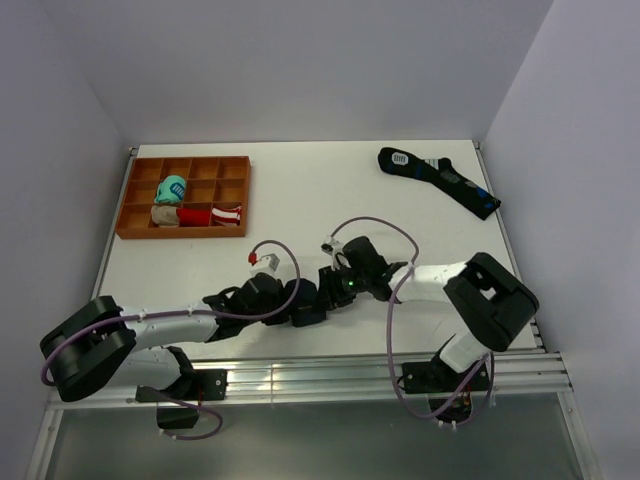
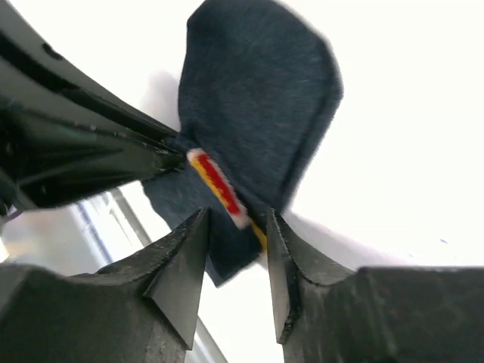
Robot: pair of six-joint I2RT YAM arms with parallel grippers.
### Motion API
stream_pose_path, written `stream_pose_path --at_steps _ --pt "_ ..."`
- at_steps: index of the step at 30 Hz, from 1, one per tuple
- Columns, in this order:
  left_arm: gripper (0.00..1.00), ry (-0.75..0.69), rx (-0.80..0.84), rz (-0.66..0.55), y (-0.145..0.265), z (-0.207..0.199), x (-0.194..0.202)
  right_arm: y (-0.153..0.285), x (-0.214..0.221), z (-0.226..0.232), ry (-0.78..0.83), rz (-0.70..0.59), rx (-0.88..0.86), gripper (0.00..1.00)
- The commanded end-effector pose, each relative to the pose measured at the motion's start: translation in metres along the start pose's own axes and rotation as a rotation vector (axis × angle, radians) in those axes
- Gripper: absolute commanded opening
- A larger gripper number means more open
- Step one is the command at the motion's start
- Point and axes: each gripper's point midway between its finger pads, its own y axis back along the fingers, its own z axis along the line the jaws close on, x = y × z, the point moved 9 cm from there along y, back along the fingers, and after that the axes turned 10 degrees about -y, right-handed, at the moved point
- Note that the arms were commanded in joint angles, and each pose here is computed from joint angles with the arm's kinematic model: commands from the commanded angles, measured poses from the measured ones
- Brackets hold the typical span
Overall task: Roll the socks
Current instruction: Roll the sock at the center of the board.
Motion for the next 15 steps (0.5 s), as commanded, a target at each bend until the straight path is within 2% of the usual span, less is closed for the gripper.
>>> stream_pose_path --at_steps 1,5,15 --pt "0.00 -0.010 -0.061 0.158 0.012 0.021 0.017 0.007 -0.016 0.001 0.093 -0.253 0.029 0.43" --pt "0.00 -0.008 -0.067 0.162 0.016 0.024 0.011 0.014 -0.021 0.014 0.153 -0.352 -0.032 0.44" --pt "0.00 0.021 -0.043 0.178 0.021 0.029 0.004 0.011 0.005 0.047 0.315 -0.433 -0.180 0.45"
